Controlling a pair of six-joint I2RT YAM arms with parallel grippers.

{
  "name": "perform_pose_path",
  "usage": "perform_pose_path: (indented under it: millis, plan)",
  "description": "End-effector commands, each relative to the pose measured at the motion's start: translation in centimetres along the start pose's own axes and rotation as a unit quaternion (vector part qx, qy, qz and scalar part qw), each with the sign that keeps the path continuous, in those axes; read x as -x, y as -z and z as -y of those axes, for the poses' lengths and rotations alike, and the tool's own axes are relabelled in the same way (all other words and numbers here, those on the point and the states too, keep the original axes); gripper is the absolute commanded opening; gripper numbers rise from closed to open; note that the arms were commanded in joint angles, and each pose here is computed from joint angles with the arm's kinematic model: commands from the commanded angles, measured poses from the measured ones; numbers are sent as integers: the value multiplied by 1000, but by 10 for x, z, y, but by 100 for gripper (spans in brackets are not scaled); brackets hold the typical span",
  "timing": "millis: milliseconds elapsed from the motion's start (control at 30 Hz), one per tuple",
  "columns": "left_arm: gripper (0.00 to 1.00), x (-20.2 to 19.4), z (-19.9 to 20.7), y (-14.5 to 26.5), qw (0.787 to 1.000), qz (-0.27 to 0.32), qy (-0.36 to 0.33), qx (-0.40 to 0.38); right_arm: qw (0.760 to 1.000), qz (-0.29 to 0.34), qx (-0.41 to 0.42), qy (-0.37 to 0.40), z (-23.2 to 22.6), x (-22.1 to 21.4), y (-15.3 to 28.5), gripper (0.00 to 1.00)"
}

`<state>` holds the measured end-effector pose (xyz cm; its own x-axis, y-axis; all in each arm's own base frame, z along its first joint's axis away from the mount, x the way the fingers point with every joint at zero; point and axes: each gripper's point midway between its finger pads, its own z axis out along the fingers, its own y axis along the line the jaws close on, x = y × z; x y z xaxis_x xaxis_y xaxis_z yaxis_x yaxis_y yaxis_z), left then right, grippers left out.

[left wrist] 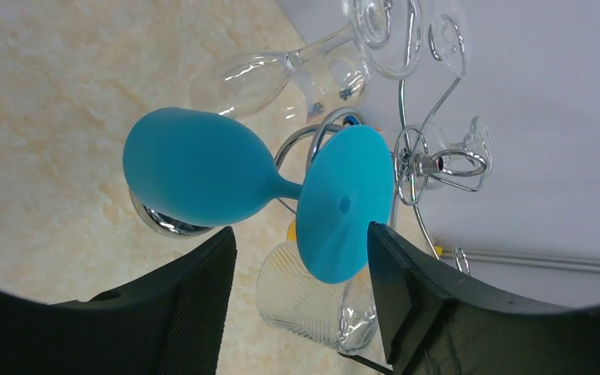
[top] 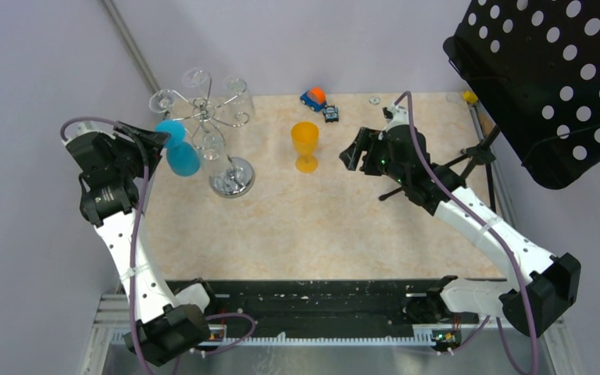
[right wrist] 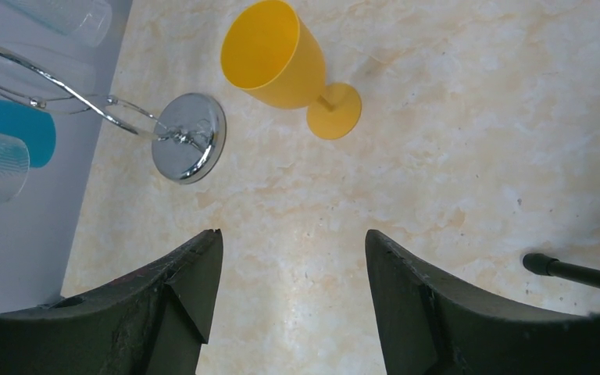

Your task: Take the wine glass off the wine glass rack

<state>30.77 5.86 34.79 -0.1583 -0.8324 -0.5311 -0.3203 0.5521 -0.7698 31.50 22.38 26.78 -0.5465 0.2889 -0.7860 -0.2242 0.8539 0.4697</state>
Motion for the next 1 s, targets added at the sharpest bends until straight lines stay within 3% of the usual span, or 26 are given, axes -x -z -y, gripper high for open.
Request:
perform_pose_path:
  millis: [0,233,367,667,800,967]
  plan:
    - [65,18,14,0,998,45,0,-43,999,32,13,-9,-5,16,10,68]
    - [54,19,16,-9,996,45,31,-70,999,36,14,-10,-4,17,14,68]
    - [37,19,15,-6,996,48,35,-63,999,41,11,-12,-2,19,17,67]
    - [15,25,20,5,996,61,38,-50,999,41,7,-12,-1,19,21,67]
    - [0,27,37,9,994,58,43,-83,999,44,6,-11,-1,21,22,66]
    - [0,33,57,12,990,52,55,-121,999,46,5,-8,0,22,22,66]
